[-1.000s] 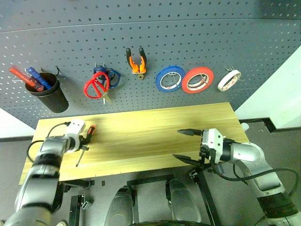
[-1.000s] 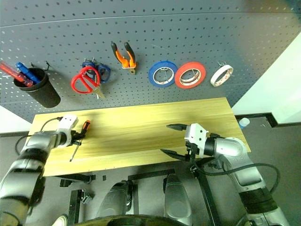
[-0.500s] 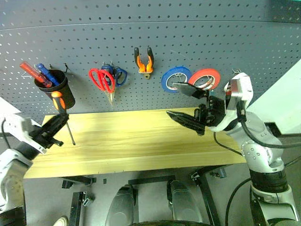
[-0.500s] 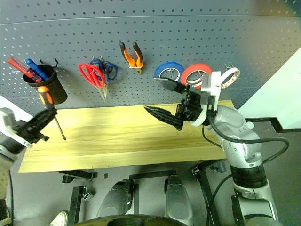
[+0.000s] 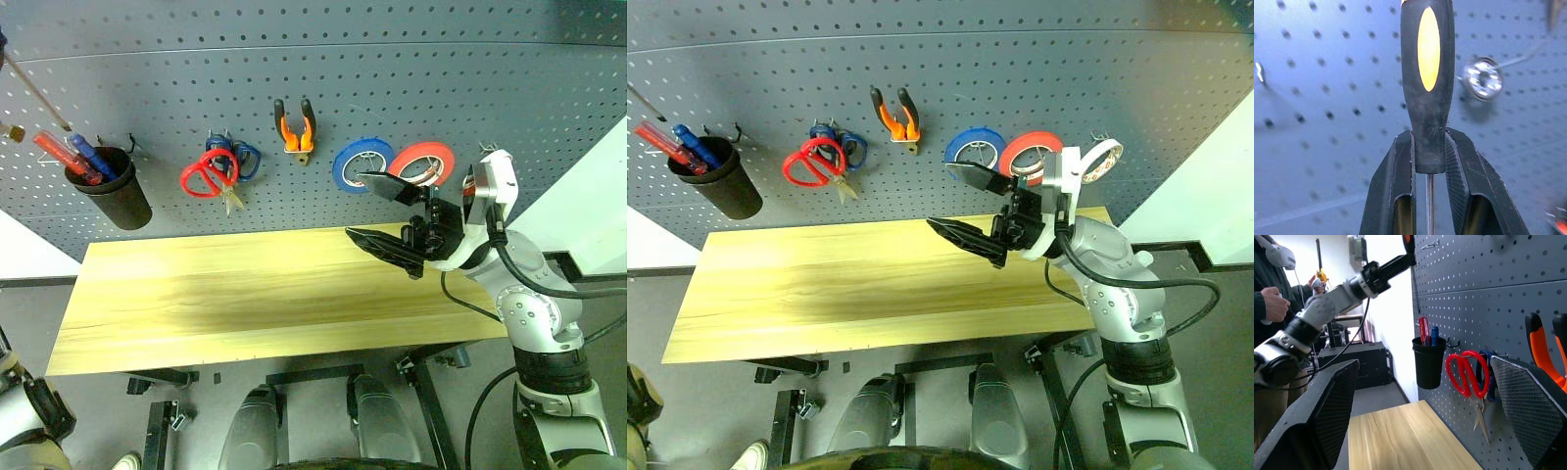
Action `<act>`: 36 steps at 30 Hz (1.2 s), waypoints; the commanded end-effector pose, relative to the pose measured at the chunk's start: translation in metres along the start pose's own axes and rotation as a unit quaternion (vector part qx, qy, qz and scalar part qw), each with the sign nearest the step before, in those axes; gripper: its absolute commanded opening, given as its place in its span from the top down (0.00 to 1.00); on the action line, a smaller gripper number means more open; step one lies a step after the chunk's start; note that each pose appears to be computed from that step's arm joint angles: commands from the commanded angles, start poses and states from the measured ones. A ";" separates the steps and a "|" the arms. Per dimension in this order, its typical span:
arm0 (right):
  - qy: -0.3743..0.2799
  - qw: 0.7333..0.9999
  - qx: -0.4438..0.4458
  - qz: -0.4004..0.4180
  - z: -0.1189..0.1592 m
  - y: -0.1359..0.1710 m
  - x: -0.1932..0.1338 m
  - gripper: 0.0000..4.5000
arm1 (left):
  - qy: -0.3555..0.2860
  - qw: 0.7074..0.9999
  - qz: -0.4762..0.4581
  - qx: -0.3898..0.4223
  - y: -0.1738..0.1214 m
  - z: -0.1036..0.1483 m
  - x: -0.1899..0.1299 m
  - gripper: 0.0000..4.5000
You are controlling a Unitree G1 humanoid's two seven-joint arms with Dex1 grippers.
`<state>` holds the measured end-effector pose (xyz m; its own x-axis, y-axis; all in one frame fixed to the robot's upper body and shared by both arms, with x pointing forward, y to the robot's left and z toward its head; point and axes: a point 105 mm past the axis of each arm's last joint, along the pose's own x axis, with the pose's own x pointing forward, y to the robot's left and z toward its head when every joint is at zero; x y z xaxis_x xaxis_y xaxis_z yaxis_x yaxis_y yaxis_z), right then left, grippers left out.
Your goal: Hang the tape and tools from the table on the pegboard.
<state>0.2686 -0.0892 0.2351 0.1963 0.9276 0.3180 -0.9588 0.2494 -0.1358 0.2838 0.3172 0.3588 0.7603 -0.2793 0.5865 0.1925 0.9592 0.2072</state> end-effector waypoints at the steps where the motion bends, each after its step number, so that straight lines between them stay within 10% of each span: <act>1: -0.010 1.000 -0.015 -0.004 0.007 0.001 -0.002 0.00 | 0.014 0.998 0.006 0.062 0.013 -0.006 0.004 0.90; 13: -0.010 1.000 -0.012 -0.016 0.008 0.001 -0.006 0.00 | 0.076 0.997 0.002 0.007 0.024 -0.074 -0.017 0.90; 22: -0.009 1.000 -0.013 -0.013 0.009 0.000 -0.007 0.00 | 0.065 0.998 0.025 0.010 0.032 -0.073 -0.028 0.21; 25: -0.006 1.000 -0.012 -0.015 0.009 0.000 -0.008 0.00 | 0.051 0.998 0.033 0.000 0.032 -0.058 -0.027 0.21; 36: 0.048 0.997 -0.035 -0.050 -0.013 -0.005 -0.024 0.00 | 0.140 0.971 -0.172 -0.093 -0.095 -0.056 -0.068 0.21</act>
<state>0.2724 -0.1062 0.2131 0.3031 0.9208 0.2455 -0.9329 0.3393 -0.1208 0.2543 0.2625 0.2547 0.7865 -0.5500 0.2809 0.5252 0.8350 0.1642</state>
